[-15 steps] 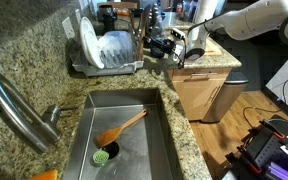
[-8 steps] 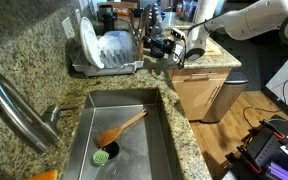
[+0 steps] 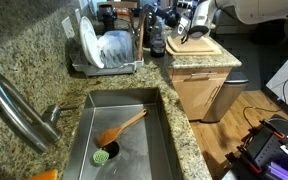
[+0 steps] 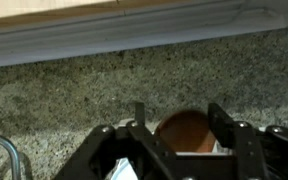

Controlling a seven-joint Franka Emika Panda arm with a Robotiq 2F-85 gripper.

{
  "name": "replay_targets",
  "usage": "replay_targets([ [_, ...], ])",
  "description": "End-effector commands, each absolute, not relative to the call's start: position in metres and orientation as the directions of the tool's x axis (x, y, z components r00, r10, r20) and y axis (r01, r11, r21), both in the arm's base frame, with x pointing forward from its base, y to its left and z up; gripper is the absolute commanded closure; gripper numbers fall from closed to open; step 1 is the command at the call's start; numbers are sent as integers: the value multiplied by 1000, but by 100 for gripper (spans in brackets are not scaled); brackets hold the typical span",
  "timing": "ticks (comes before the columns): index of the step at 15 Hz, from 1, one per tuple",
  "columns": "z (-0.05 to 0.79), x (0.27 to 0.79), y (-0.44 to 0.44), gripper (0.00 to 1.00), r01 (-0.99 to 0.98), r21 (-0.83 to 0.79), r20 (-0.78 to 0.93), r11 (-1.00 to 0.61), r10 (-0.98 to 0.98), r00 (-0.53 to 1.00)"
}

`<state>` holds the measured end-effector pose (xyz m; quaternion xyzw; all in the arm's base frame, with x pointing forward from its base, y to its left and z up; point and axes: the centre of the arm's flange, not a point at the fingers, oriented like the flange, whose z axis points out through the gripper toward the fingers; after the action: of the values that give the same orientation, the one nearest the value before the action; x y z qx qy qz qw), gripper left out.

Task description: Put the wooden spoon in the dish rack

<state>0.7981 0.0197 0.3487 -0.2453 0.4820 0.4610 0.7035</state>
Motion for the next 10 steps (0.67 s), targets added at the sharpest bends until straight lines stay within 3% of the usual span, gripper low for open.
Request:
replay_targets([
  [1,372,804,9,27,-881,99,-903,463,414,116],
  [4,412,812,-6,10,-877,89,-903,471,409,129],
  [10,404,812,-3,10,-878,97,-904,468,411,119],
])
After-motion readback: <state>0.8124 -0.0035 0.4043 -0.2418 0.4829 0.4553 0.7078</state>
